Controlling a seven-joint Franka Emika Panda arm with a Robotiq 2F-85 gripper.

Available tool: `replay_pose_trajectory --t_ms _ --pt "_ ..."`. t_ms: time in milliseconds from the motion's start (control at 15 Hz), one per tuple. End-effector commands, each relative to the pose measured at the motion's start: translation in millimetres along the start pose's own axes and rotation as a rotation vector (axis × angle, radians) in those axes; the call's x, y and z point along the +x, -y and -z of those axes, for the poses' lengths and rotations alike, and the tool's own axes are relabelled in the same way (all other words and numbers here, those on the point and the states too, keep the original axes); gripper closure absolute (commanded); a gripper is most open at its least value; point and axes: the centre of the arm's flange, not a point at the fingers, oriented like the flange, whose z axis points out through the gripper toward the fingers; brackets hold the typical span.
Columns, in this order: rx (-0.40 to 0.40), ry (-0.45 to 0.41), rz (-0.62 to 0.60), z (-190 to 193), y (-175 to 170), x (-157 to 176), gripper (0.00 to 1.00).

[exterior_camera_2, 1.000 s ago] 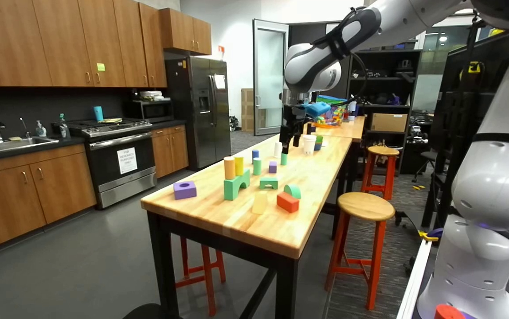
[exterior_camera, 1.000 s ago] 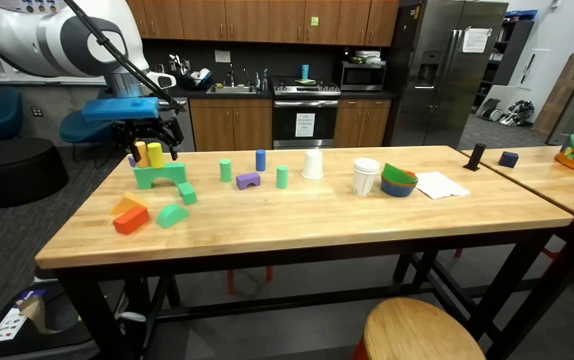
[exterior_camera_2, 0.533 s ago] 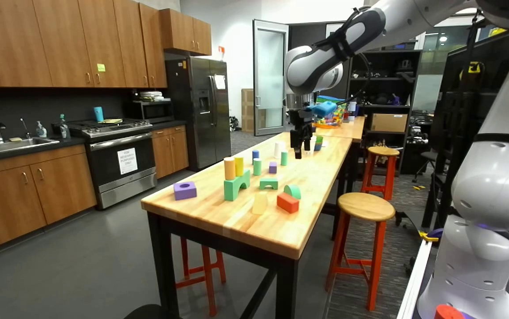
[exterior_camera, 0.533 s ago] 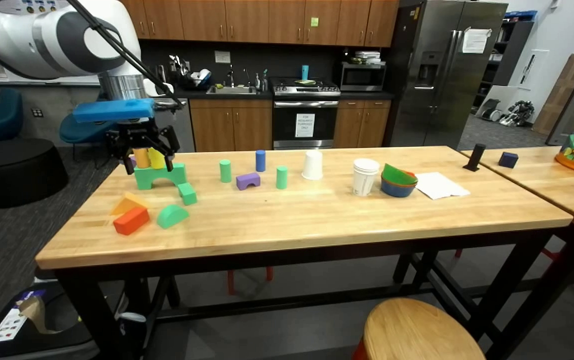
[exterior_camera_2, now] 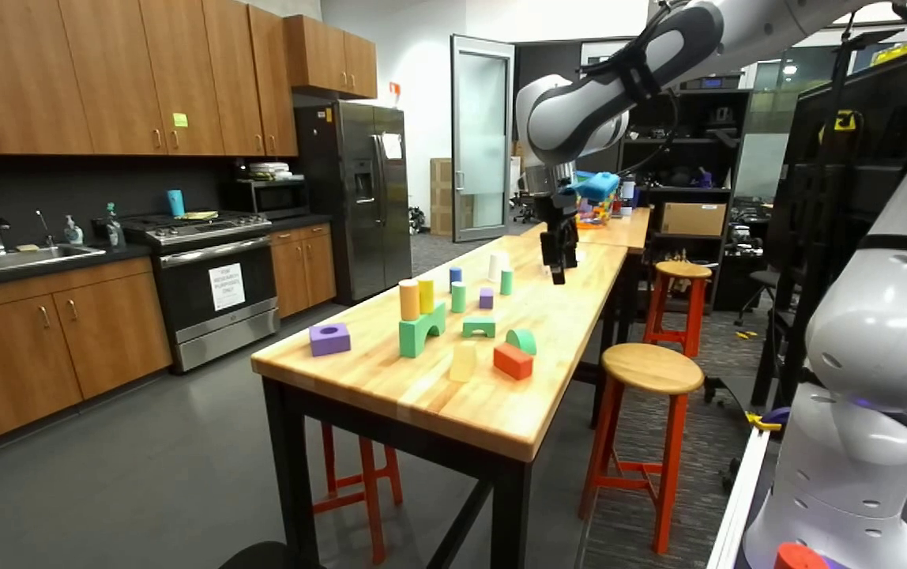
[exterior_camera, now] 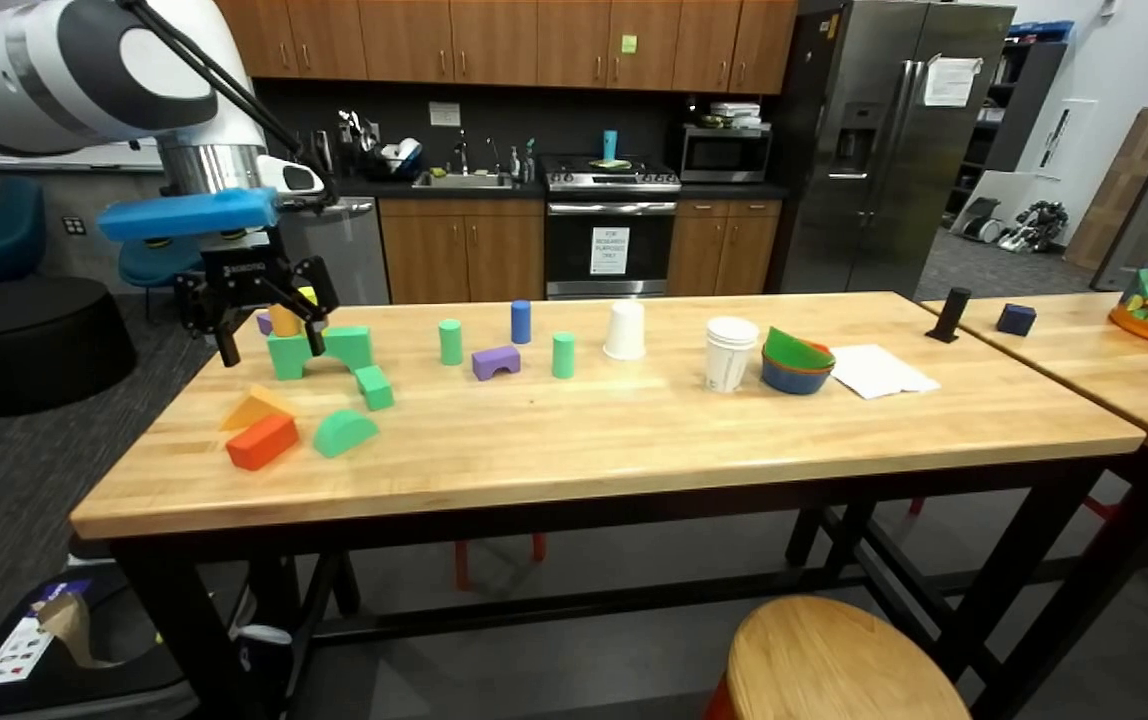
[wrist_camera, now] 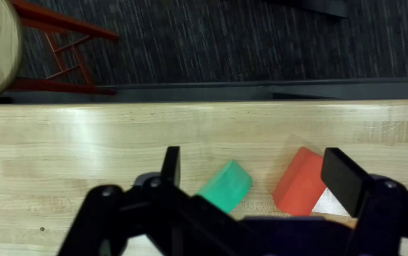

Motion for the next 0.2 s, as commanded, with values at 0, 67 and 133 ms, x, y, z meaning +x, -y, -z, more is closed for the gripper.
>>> replay_pose_trajectory --t_ms 0,67,133 --pt "0.000 0.000 0.000 0.0 0.3 -0.7 0.00" --pt "0.000 0.000 0.000 -0.1 0.5 -1.0 0.00" --pt "0.000 0.000 0.000 -0.1 0.6 -1.1 0.00"
